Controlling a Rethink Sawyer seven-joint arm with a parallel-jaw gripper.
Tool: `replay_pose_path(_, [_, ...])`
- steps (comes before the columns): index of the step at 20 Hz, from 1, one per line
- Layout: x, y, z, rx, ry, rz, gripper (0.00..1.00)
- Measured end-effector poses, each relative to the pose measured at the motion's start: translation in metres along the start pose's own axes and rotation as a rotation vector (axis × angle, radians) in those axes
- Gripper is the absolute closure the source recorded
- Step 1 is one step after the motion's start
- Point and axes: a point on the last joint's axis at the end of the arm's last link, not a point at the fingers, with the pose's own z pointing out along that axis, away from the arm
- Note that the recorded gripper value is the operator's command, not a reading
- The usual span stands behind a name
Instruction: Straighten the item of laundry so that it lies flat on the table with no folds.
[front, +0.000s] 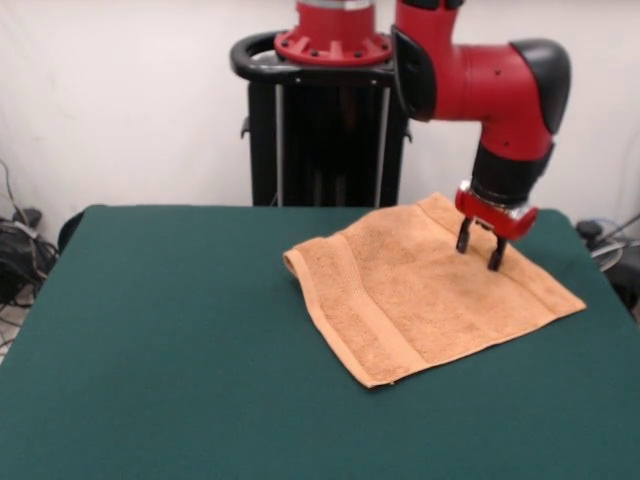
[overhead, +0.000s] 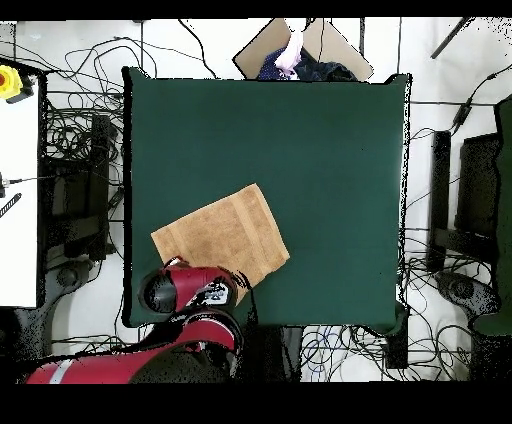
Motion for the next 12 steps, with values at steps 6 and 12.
replay_pose_path(6, [-0.003,0.005,-0.002,0.036,0.03,0.002,0.0])
replay_pose_path(12, [-0.01,0.015,-0.02,0.047,0.043,0.003,0.0])
